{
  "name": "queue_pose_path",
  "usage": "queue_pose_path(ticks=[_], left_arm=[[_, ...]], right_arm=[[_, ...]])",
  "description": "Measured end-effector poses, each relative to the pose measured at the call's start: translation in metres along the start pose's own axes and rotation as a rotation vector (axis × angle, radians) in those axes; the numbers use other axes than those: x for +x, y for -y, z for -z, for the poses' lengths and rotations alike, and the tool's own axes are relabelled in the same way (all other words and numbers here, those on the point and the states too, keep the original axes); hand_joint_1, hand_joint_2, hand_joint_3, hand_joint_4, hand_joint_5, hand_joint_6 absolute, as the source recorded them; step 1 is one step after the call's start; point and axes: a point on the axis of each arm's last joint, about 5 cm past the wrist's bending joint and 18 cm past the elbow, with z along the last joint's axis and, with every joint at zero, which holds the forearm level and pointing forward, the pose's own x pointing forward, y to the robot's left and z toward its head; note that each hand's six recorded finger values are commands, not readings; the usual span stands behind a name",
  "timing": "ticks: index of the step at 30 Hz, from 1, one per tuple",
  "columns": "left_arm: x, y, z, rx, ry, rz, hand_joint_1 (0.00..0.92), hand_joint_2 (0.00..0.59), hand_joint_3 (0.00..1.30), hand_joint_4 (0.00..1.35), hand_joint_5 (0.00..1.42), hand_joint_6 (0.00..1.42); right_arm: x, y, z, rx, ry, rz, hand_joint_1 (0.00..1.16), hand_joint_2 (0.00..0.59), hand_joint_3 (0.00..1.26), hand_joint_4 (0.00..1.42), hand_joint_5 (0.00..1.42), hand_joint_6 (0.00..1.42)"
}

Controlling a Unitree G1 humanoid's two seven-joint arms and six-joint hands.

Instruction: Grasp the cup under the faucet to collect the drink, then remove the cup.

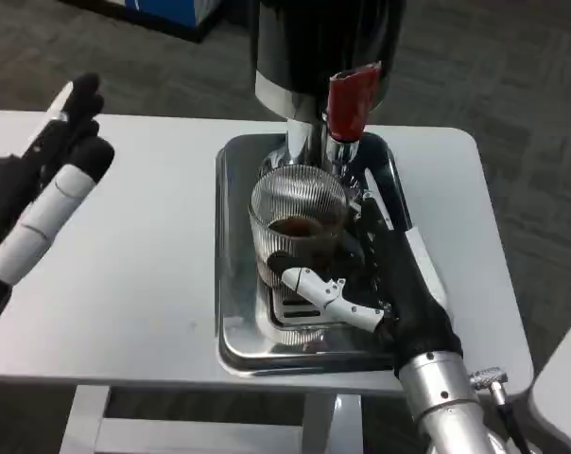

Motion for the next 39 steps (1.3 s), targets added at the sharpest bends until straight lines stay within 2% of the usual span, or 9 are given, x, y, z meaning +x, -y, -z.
queue_pose_path(ticks=[2, 6, 9, 11, 19, 24, 31, 39], left_arm=[[-0.006, 0.002, 0.0052, -0.013, -0.024, -0.002, 0.000, 0.099, 0.00, 0.00, 0.03, 0.00], [-0.012, 0.005, 0.0135, -0.036, -0.027, -0.019, 0.000, 0.092, 0.00, 0.00, 0.02, 0.00], [-0.020, 0.006, 0.0253, -0.049, -0.082, -0.019, 0.000, 0.090, 0.00, 0.00, 0.01, 0.00], [-0.021, 0.006, 0.0270, -0.051, -0.093, -0.017, 0.000, 0.090, 0.00, 0.00, 0.01, 0.00], [-0.021, 0.006, 0.0248, -0.027, -0.070, 0.002, 0.000, 0.087, 0.00, 0.00, 0.00, 0.00], [-0.024, 0.005, 0.0191, 0.052, -0.060, 0.031, 0.000, 0.083, 0.00, 0.00, 0.00, 0.00], [-0.035, 0.005, 0.0198, 0.186, -0.098, 0.069, 0.000, 0.082, 0.00, 0.00, 0.00, 0.00], [-0.039, 0.002, 0.0176, 0.348, -0.112, 0.123, 0.000, 0.081, 0.00, 0.00, 0.00, 0.00]], right_arm=[[0.000, 0.0002, 0.0001, 0.000, 0.000, 0.001, 0.74, 0.173, 0.00, 0.20, 0.21, 0.21], [0.000, 0.0001, 0.0001, 0.001, -0.001, 0.000, 0.74, 0.173, 0.00, 0.20, 0.21, 0.21], [0.000, 0.0000, 0.0001, 0.002, 0.000, -0.001, 0.74, 0.173, 0.00, 0.20, 0.21, 0.21], [0.000, -0.0001, 0.0001, 0.002, 0.000, -0.001, 0.74, 0.173, 0.00, 0.20, 0.21, 0.21], [0.000, -0.0004, -0.0001, 0.003, 0.000, -0.002, 0.74, 0.173, 0.00, 0.20, 0.21, 0.21], [-0.001, -0.0008, -0.0003, 0.005, 0.001, -0.002, 0.74, 0.172, 0.00, 0.20, 0.21, 0.21], [-0.002, -0.0007, -0.0016, 0.007, 0.001, -0.001, 0.74, 0.172, 0.00, 0.20, 0.21, 0.21], [-0.003, -0.0006, -0.0019, 0.007, 0.000, -0.003, 0.74, 0.172, 0.00, 0.20, 0.21, 0.21]])
